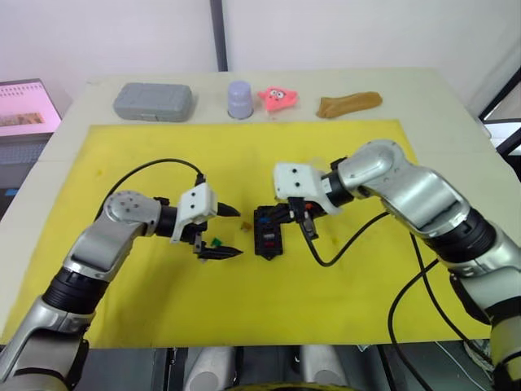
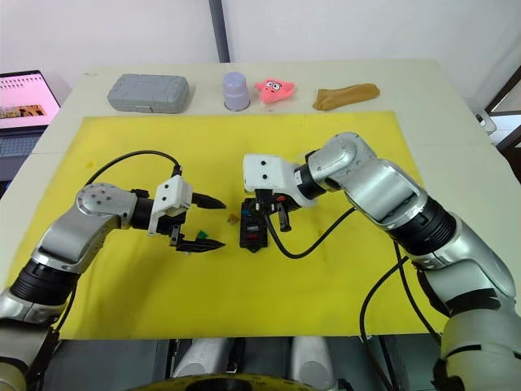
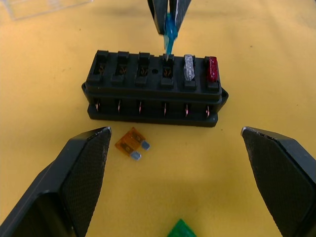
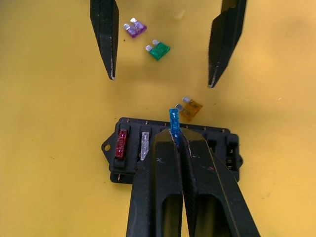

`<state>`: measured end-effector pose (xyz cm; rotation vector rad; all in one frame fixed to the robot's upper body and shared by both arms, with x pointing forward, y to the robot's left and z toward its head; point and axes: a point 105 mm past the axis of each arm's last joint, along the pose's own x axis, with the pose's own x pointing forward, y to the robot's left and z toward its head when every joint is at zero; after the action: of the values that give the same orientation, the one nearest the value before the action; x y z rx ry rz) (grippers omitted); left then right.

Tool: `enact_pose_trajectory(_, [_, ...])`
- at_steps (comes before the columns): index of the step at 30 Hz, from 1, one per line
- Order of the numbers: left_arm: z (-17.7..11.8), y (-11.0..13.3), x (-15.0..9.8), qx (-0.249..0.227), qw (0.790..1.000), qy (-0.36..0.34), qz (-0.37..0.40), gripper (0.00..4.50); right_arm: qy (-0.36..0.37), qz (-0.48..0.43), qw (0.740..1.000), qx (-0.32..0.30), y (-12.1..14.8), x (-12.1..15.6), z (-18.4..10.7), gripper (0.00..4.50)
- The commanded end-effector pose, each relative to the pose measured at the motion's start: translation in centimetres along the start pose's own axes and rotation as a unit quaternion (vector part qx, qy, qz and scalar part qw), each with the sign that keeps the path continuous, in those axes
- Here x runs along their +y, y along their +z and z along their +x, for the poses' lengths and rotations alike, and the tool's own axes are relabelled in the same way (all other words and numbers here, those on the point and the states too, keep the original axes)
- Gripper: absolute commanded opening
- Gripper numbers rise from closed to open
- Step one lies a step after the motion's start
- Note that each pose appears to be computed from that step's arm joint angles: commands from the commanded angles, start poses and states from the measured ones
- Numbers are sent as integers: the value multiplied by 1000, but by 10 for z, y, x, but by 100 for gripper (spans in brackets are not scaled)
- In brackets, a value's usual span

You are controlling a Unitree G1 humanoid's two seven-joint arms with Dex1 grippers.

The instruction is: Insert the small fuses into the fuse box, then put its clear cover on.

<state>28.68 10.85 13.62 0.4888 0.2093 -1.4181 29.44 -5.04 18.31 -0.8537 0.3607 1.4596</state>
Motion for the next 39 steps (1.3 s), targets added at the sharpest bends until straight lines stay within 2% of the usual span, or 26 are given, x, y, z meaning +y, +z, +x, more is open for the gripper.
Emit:
enact_pose_trajectory(1, [4, 5, 1, -7, 1000, 3, 21, 443, -6, -15, 1000, -3, 4, -2, -1, 0])
enact_pose_trajectory(10, [15, 6, 3, -13, 999, 1, 36, 443, -3, -2, 1000, 6, -5, 1, 5, 0])
enact_pose_trajectory(39, [22, 6, 1, -13, 999, -5, 44, 443, -9, 15, 1000, 22, -20, 0, 13, 0])
